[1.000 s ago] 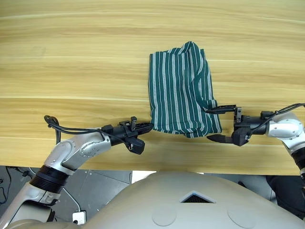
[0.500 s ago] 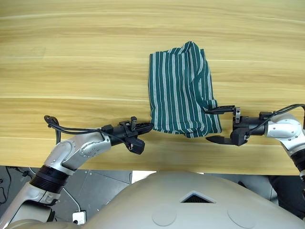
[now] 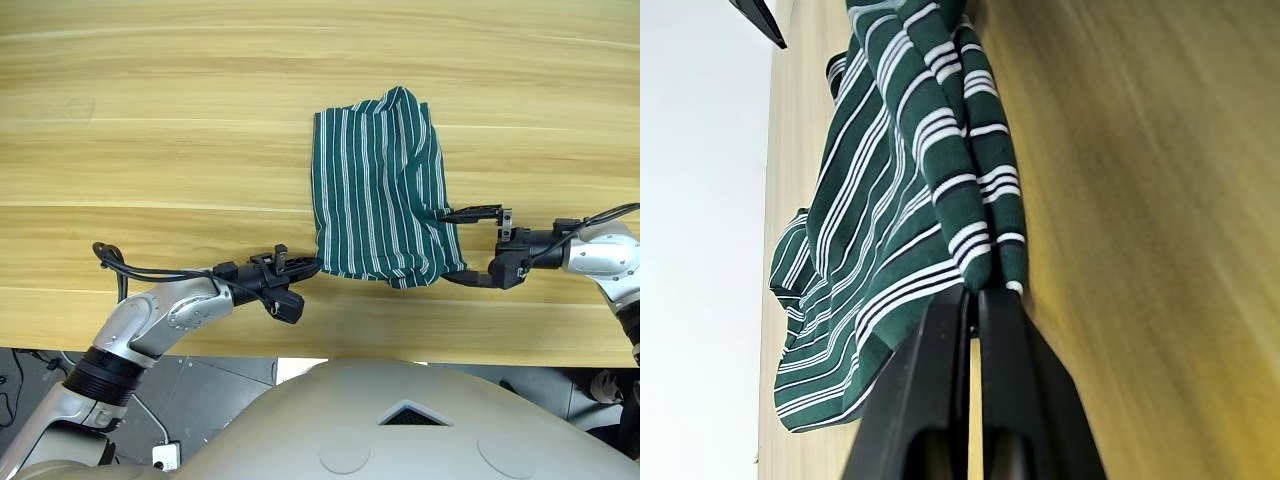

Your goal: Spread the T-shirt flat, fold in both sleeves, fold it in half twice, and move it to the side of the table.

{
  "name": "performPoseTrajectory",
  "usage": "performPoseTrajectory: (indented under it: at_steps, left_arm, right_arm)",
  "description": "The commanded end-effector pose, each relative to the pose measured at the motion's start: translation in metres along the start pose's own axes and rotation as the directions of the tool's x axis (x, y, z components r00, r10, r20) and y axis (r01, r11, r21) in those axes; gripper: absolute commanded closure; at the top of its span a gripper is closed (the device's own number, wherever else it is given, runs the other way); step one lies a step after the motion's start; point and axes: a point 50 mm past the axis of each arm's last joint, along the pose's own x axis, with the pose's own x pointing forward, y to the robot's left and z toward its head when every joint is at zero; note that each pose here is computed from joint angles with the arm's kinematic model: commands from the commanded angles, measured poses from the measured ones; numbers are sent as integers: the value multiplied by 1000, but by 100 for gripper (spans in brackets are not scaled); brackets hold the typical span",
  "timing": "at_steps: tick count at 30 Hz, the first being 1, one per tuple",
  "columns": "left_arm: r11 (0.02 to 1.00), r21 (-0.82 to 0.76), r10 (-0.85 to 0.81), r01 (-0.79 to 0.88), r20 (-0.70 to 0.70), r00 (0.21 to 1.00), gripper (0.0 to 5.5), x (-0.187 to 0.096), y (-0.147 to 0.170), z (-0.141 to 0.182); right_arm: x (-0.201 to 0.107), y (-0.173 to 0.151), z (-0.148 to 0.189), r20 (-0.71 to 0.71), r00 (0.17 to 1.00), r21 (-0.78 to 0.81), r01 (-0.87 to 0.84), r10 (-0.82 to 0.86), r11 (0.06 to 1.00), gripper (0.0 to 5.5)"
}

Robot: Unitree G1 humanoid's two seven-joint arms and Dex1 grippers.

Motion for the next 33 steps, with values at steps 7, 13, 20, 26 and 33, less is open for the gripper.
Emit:
performPoseTrajectory:
  at_steps: [7,13,20,26,33]
  left_arm:
    - [984,-68,-168,163,-74,983,550,0,-36,-7]
    - [984,-69,-168,163,-74,983,550,1,-37,-7]
    - [984,-67,-170,165,-78,982,550,1,-37,-7]
    - [984,-68,-171,166,-78,982,550,1,-38,-7]
    - [983,-70,-173,168,-80,982,550,1,-39,-7]
  right_arm:
    - [7,11,-6,-49,997,-13,-67,66,998,34]
    - [7,9,-7,-47,998,-23,-53,51,998,151]
    - [6,9,-7,-50,998,-27,-45,44,999,263]
    - [19,7,-1,-3,999,-67,-55,55,996,366]
    - [27,9,7,37,997,-83,-63,67,995,499]
